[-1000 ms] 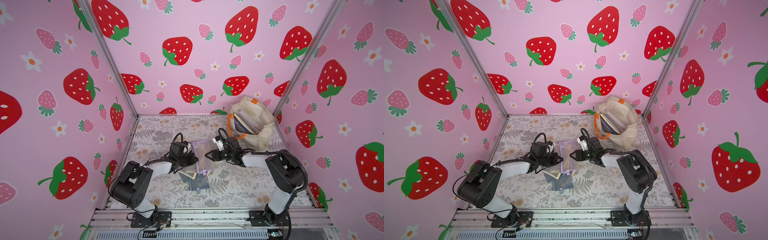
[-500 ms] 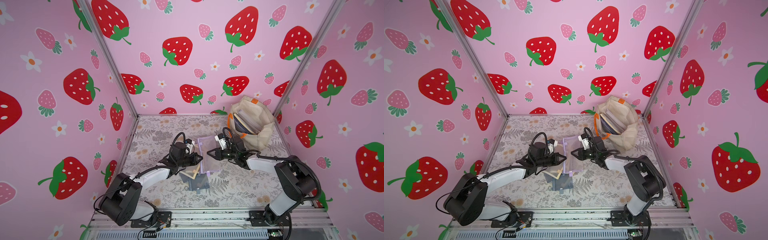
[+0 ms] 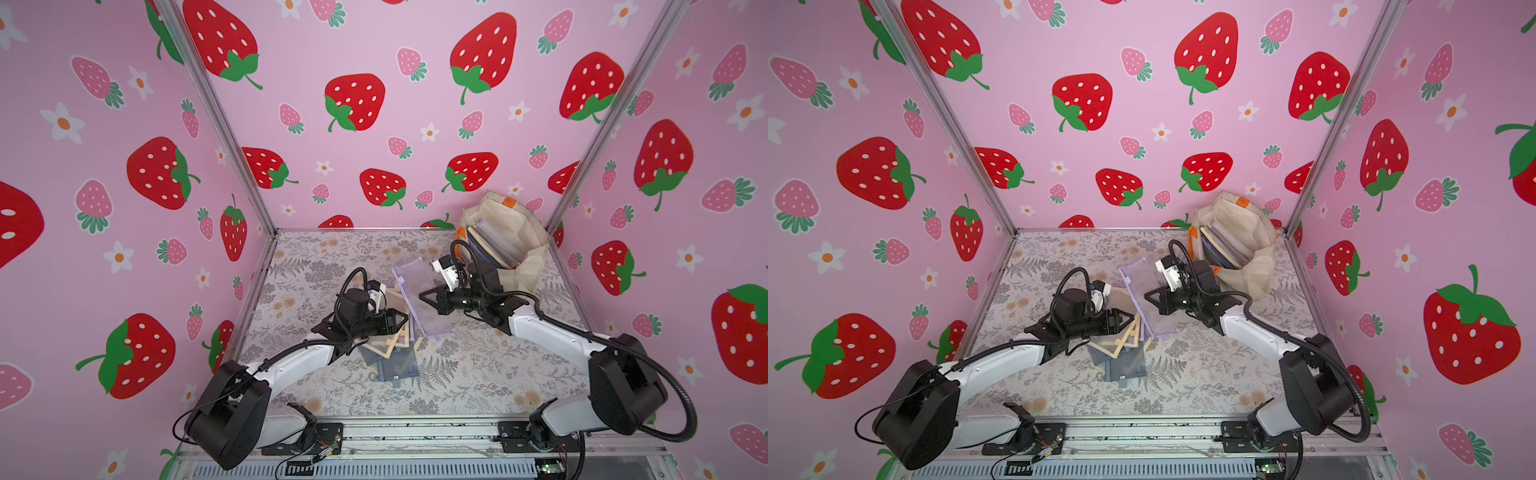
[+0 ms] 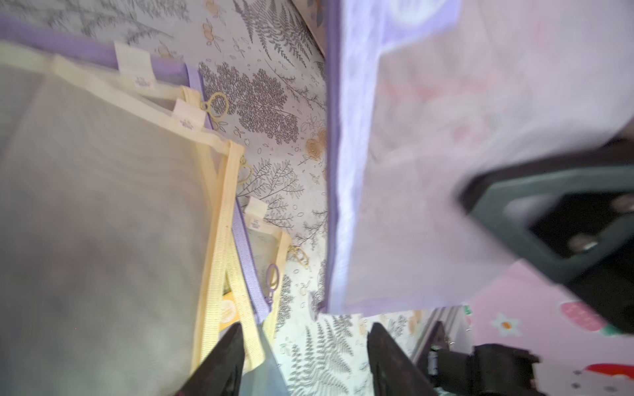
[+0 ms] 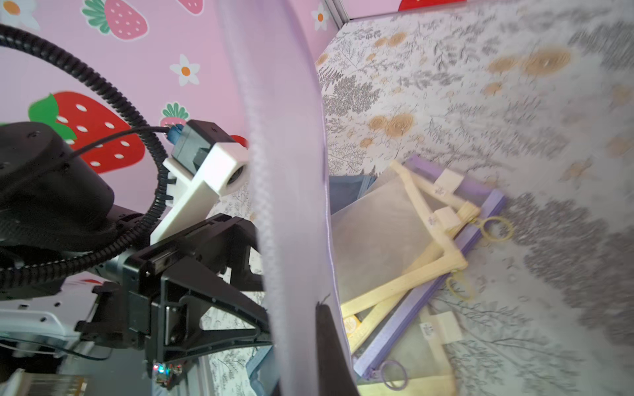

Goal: Put the pencil pouch into the canvas bag
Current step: Pick up the pencil pouch.

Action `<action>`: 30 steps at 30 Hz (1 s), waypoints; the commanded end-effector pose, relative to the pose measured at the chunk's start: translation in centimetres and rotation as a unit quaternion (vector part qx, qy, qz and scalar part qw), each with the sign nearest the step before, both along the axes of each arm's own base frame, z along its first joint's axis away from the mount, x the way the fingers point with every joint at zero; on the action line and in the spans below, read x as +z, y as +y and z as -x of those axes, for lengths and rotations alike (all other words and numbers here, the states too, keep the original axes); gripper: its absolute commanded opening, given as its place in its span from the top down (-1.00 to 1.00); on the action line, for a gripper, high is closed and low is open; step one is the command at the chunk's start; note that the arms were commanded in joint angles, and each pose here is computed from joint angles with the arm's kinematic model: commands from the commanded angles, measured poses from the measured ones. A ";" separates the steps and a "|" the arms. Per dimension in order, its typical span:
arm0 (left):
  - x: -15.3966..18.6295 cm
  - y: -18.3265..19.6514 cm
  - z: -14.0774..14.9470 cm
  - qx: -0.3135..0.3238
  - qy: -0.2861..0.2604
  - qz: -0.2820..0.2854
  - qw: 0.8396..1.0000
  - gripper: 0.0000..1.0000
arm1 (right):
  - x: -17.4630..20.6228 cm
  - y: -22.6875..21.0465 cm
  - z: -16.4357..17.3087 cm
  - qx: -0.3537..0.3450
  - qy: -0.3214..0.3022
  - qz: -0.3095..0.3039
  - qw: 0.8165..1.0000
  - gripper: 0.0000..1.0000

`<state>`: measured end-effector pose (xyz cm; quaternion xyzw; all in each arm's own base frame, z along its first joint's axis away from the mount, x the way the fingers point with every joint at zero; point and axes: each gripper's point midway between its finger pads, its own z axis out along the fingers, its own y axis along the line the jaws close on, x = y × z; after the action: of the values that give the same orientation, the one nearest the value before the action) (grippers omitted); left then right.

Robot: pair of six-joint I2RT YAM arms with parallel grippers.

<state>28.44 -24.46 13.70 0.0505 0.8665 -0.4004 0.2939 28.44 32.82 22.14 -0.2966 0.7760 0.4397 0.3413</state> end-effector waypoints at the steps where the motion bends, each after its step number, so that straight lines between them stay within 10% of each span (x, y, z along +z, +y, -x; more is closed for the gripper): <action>1: -0.7 1.1 0.5 0.010 -0.004 -0.032 0.999 -0.47 | 2.7 -2.6 -1.0 -0.011 -0.061 0.069 0.996 1.00; 14: -1.3 0.9 0.8 -0.003 -0.011 -0.030 0.999 -0.61 | 14.3 -12.4 -10.7 -0.145 -0.283 0.279 0.906 1.00; 23: -1.6 -0.4 0.5 -0.023 -0.006 -0.007 1.000 -0.63 | 15.9 -18.1 -18.1 -0.218 -0.364 0.384 0.820 1.00; 30: -1.8 -1.3 -0.1 -0.034 -0.001 0.004 0.999 -0.64 | 13.8 -18.9 -21.5 -0.208 -0.404 0.407 0.793 1.00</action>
<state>28.02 -24.66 10.43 0.0641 0.8778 -0.3903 0.2701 48.86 14.05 34.59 -0.3704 0.7548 -0.1233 0.5272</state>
